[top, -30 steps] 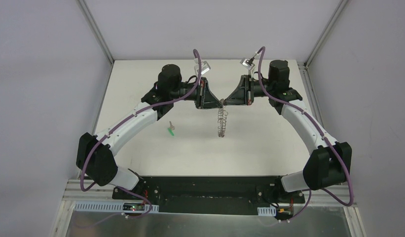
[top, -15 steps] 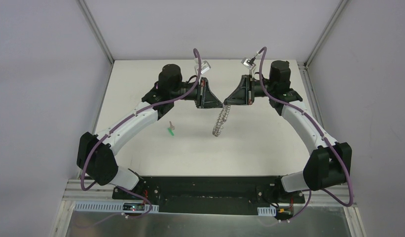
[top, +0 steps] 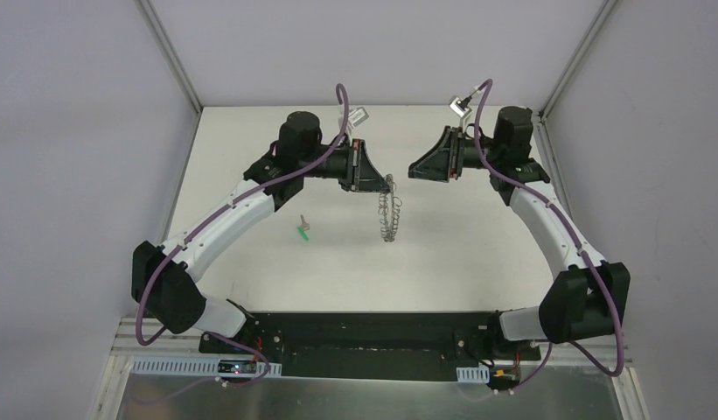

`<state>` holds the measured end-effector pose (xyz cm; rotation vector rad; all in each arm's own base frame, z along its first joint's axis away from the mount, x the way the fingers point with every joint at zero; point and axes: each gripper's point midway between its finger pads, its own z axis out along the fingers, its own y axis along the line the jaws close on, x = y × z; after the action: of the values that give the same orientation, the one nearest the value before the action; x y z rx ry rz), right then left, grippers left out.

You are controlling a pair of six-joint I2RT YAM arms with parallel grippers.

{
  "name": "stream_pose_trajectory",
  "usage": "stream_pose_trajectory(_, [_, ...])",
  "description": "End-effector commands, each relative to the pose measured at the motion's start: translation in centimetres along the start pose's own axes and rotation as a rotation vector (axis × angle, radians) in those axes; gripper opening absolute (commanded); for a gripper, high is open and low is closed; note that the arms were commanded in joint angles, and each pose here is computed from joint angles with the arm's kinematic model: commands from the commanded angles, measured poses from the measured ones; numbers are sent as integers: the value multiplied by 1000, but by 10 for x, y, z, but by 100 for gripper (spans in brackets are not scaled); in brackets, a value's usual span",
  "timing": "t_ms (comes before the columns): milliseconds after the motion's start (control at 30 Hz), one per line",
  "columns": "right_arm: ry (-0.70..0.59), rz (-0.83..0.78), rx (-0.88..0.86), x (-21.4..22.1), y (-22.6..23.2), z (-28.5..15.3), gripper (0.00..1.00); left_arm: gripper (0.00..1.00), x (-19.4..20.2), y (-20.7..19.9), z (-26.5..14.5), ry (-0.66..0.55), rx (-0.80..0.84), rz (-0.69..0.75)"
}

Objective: Put the keys on the keyring

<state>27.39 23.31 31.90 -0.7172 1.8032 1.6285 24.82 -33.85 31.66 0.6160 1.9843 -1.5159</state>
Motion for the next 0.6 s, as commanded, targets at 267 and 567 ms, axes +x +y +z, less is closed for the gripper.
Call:
stream_pose_trajectory(267, [-27,-62,3,-5,9,-7,54,0,-28,-22,-4,-143,57,-328])
stream_pose_trajectory(567, [-16,-50,-12,-2,7,-6,48,0,-24,-10,2,-150,56,-348])
